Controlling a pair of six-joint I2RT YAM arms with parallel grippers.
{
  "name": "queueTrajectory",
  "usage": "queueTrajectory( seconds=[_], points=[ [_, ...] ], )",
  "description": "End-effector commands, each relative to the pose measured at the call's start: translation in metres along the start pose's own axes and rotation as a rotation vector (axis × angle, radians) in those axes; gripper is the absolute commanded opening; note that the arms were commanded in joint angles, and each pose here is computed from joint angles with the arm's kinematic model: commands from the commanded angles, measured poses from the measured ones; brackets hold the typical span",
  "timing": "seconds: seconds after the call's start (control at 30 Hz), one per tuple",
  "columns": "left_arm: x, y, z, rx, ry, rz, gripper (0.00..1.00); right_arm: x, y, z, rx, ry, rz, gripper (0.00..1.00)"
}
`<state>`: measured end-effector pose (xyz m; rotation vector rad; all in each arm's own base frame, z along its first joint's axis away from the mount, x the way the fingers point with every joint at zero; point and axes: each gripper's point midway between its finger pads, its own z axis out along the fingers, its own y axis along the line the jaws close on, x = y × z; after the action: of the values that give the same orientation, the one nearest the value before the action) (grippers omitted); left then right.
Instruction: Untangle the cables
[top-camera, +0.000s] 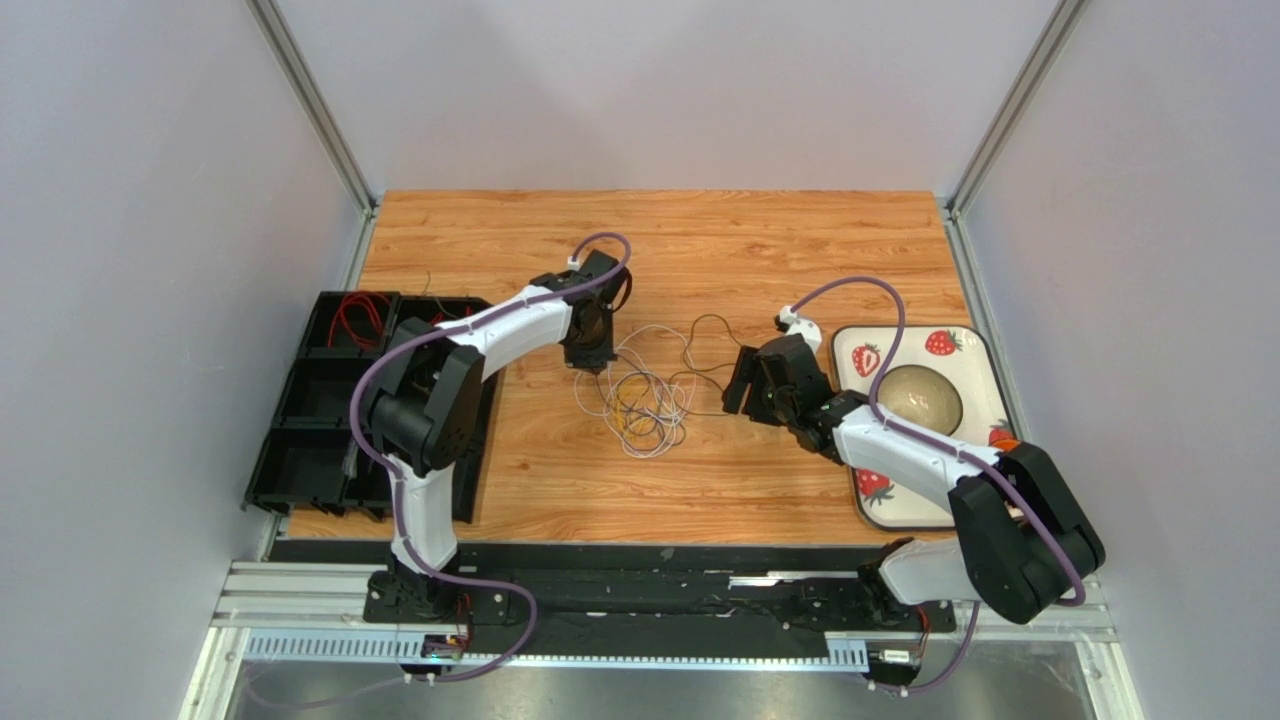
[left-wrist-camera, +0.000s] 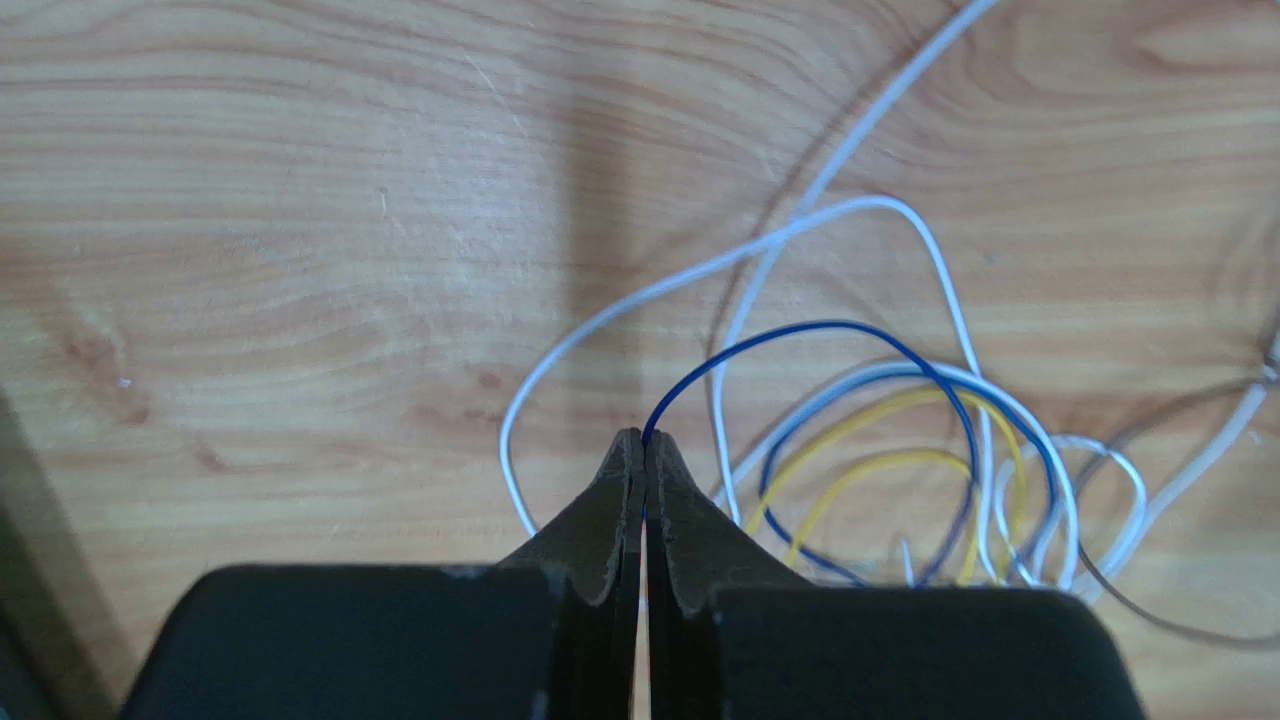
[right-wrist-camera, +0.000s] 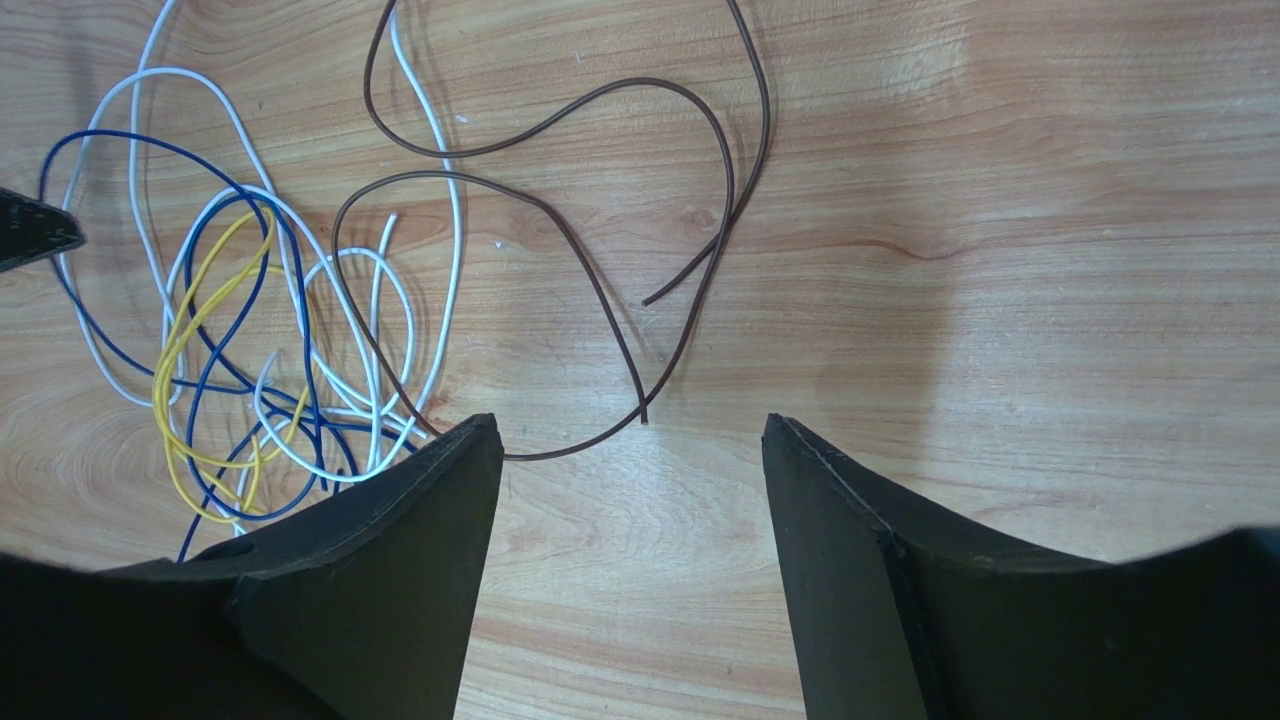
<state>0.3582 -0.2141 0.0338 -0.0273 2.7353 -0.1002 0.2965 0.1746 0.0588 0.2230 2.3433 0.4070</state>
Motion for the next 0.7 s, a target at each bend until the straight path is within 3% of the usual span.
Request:
queueTrajectory(
  seconds=[0.0, 0.17, 0.33, 0.43, 0.67],
  points=[
    [-0.072, -0.048, -0.118, 0.204, -0.258, 0.062, 0.00, -0.016, 0.011, 0.001, -0.029, -0.037, 0.001, 0.68],
    [-0.137, -0.071, -0.287, 0.411, -0.547, 0.093, 0.00, -0.016, 0.010, 0.000, -0.030, -0.040, 0.002, 0.68],
    [-0.137, -0.094, -0.390, 0.653, -0.686, 0.182, 0.00, -0.016, 0.011, 0.000, -0.033, -0.042, 0.003, 0.68],
    [-0.123, -0.101, -0.399, 0.699, -0.711, 0.225, 0.00, -0.016, 0.010, -0.001, -0.036, -0.045, 0.003, 0.68],
    [-0.056, -0.089, -0.292, 0.652, -0.469, 0.163, 0.00, -0.017, 0.011, -0.005, -0.052, -0.063, 0.007, 0.67]
  ],
)
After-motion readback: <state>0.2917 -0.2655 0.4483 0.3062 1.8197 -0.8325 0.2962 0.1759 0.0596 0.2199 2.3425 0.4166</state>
